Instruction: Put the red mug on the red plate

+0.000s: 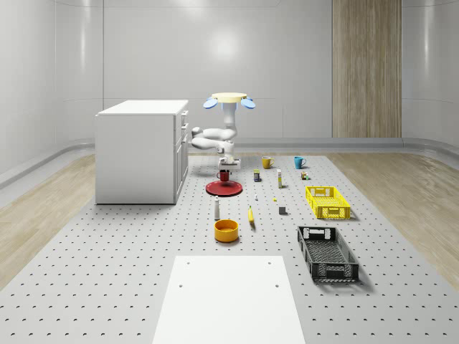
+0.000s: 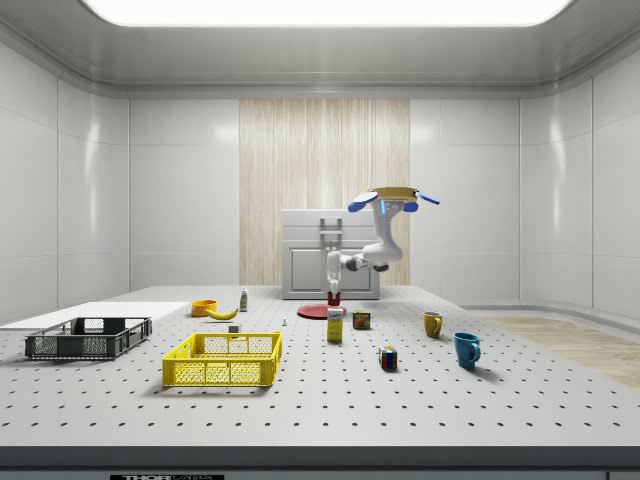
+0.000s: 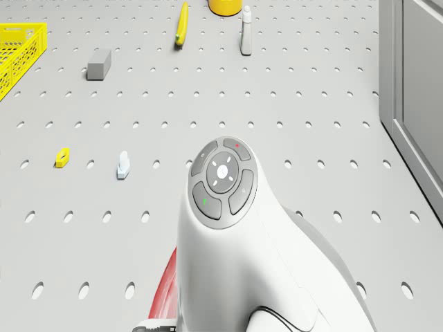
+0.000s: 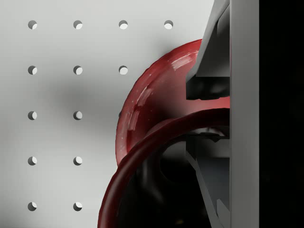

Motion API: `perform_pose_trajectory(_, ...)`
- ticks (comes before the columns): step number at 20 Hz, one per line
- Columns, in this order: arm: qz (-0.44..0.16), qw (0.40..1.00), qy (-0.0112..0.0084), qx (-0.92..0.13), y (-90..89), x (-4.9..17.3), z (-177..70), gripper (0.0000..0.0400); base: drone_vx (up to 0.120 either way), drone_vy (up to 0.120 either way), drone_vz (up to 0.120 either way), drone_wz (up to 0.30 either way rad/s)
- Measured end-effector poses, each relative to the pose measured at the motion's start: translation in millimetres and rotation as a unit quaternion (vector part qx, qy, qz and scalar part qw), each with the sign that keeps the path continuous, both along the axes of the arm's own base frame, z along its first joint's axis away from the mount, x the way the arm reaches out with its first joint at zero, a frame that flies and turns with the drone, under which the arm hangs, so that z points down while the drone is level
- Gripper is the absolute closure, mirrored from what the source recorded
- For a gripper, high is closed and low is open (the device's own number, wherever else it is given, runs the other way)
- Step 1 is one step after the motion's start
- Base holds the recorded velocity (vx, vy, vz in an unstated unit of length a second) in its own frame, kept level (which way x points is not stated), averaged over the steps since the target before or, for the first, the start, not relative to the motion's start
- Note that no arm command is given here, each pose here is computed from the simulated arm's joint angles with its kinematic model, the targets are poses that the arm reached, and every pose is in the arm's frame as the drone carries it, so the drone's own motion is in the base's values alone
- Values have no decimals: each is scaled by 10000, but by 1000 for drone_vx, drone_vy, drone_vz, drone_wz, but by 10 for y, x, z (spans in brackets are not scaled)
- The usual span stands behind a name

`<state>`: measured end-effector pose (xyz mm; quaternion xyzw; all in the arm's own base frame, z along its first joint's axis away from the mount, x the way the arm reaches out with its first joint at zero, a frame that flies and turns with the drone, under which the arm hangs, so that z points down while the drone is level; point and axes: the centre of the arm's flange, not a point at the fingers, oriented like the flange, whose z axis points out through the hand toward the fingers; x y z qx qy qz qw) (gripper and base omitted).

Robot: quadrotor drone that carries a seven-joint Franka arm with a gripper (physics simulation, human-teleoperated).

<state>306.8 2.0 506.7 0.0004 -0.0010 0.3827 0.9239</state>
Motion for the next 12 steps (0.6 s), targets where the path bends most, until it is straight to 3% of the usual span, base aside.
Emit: perform_pose_trajectory(12,0,10000,0,0,0,0,4,300,117,0,0,0)
